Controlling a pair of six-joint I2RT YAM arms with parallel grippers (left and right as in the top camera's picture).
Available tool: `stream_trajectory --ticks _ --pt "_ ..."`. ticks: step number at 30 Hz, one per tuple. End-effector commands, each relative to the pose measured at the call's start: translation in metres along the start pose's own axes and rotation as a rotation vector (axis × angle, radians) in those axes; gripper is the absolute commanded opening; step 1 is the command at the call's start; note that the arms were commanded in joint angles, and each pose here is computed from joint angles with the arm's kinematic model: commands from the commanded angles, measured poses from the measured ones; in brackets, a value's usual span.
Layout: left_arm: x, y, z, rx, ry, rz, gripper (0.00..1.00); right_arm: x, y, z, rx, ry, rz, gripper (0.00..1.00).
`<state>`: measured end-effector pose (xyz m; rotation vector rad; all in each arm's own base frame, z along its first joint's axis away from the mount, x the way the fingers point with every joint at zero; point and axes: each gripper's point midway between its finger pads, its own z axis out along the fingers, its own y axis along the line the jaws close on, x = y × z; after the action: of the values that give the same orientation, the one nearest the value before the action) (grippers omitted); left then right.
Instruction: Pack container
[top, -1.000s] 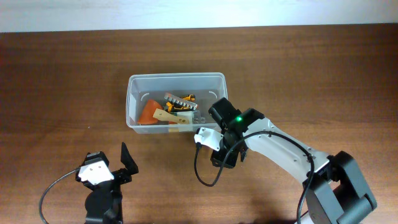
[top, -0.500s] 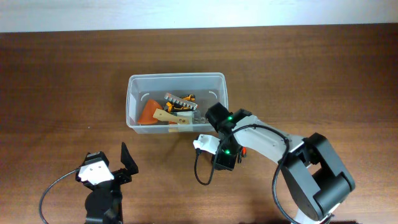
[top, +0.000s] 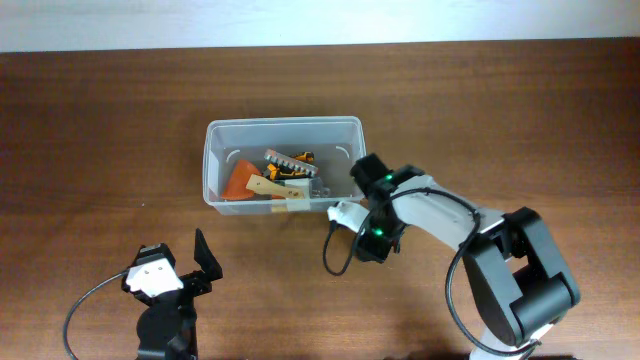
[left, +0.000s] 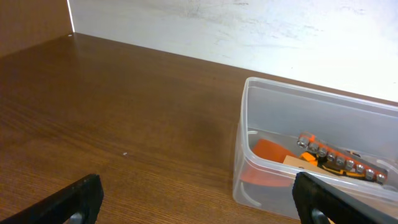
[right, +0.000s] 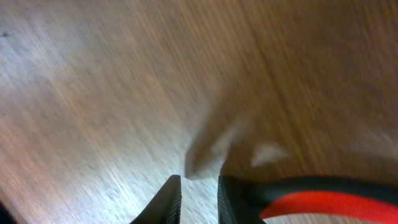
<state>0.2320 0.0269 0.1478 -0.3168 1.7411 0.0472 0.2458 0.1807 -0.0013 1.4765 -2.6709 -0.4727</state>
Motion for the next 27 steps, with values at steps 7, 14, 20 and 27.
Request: stream_trajectory --ticks 7,14,20,27 --pt "0.001 0.000 0.000 0.000 0.000 0.010 0.99 0.018 -0.029 -0.002 0.025 0.007 0.134 0.20" --pt "0.001 0.000 0.000 0.000 0.000 0.010 0.99 0.014 -0.024 -0.006 -0.032 -0.036 0.157 0.20" --pt "0.001 0.000 0.000 0.000 0.000 0.010 0.99 0.006 0.004 -0.009 -0.063 -0.024 0.092 0.20" --pt "0.001 0.000 0.000 0.000 0.000 0.010 0.99 -0.024 0.047 -0.033 -0.039 -0.048 -0.034 0.36"
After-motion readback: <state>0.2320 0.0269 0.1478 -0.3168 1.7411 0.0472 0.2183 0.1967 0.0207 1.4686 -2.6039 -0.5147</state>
